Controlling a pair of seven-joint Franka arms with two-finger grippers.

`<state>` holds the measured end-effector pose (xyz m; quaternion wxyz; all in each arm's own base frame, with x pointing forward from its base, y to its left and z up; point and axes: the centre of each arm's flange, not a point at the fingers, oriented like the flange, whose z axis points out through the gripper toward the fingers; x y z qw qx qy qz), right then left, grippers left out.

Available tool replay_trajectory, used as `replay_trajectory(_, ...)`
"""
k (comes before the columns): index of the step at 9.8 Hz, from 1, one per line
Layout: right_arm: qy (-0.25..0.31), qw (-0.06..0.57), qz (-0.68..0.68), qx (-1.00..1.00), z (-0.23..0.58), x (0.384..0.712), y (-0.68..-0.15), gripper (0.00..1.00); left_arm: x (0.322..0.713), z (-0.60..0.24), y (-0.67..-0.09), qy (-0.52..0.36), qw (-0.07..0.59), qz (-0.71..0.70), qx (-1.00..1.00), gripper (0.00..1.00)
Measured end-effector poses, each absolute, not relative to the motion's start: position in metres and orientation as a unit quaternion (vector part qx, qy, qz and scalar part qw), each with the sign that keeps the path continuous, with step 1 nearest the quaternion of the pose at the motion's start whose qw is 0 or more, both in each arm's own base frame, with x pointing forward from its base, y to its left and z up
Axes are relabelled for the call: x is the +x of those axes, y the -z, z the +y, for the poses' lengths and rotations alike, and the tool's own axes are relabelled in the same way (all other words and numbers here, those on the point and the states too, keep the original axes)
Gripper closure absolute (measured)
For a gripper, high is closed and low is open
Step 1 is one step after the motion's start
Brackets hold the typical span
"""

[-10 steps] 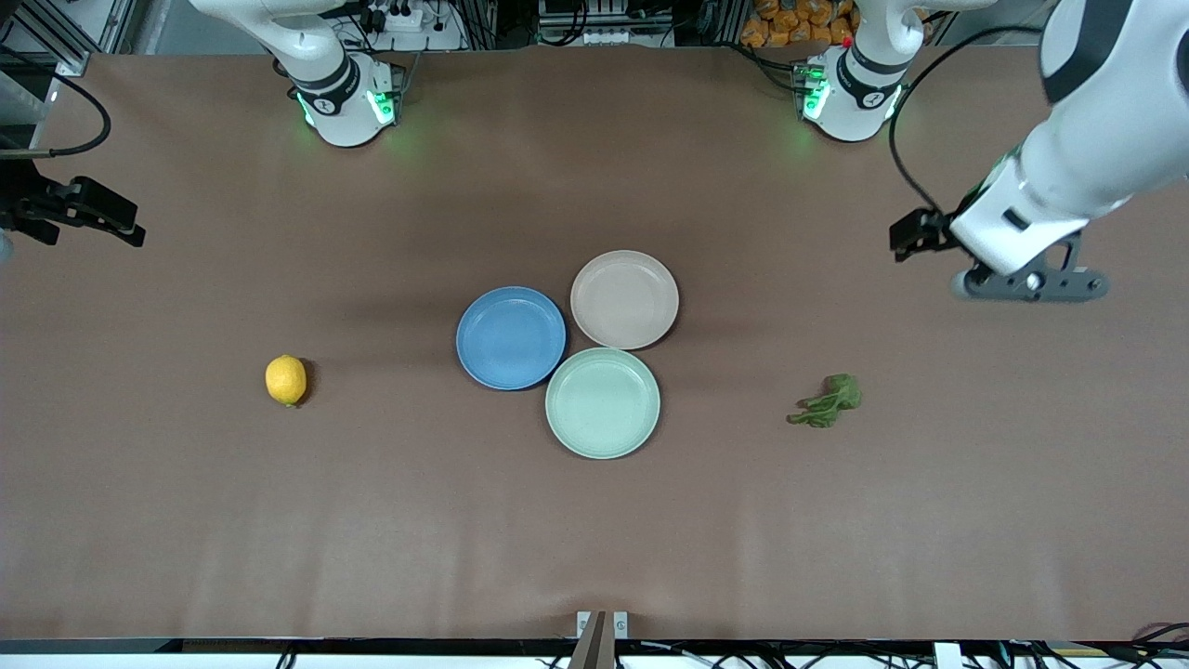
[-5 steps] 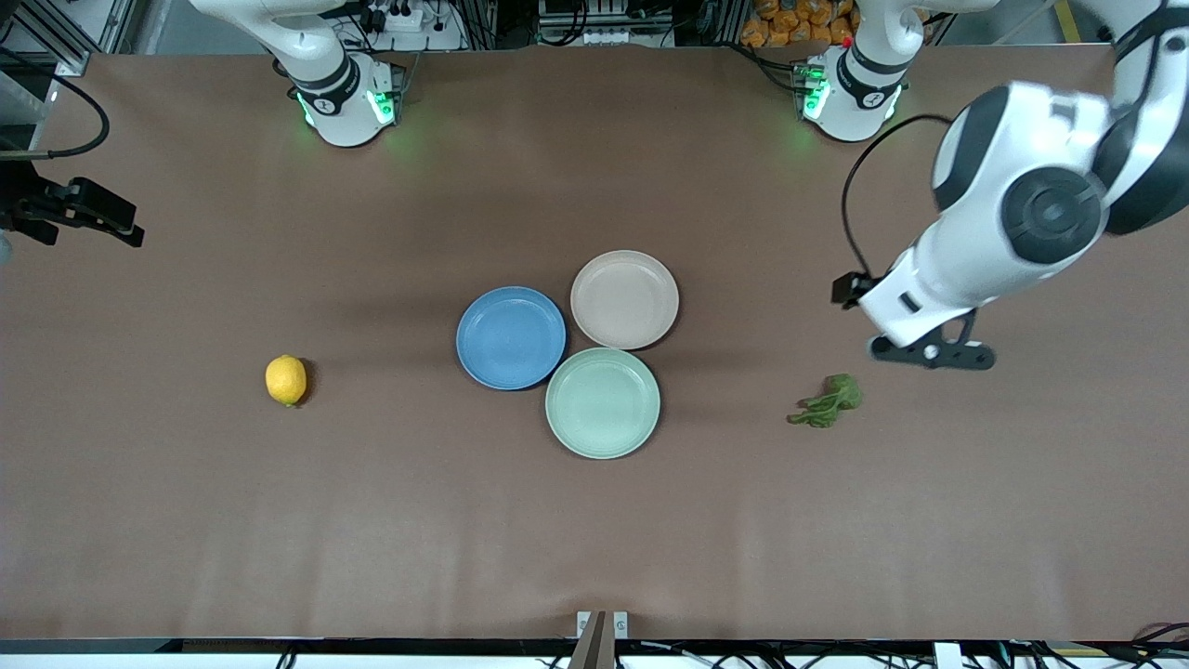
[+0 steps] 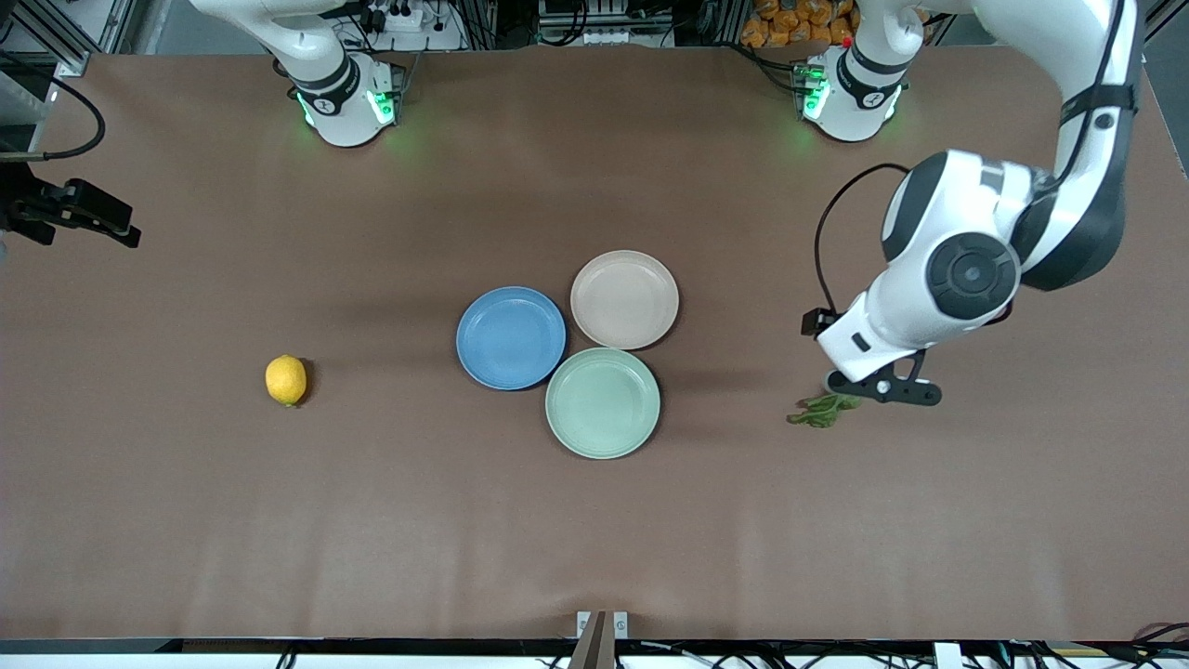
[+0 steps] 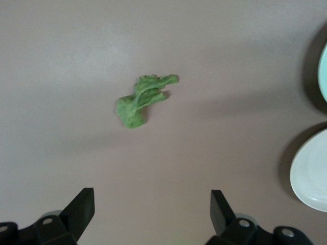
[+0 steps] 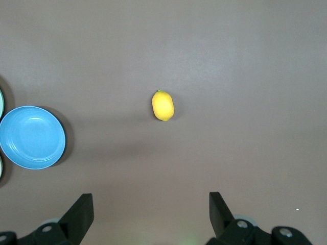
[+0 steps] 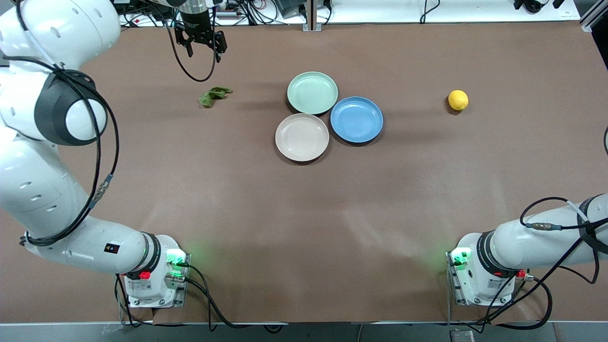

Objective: Place lemon and lettuce in plates
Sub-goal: 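Move the left gripper down over the green lettuce leaf, then close the left gripper on the lettuce while the right gripper reaches the lemon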

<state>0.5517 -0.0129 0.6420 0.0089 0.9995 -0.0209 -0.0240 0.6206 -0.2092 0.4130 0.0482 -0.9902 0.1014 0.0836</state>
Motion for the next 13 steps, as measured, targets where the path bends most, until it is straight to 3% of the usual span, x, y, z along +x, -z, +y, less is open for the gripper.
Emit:
replay_trajectory(8, 0.032, 0.009, -0.028, 0.999, -0.021, 0.555, -0.634, 0.0, 0.653, -0.193, -0.335, -0.072, 0.021, 0.252, -0.965, 0.0)
replay_trajectory(13, 0.056, 0.012, -0.025, 0.998, -0.016, 0.568, -0.609, 0.0, 0.654, -0.16, -0.288, -0.031, 0.011, 0.253, -0.967, 0.0)
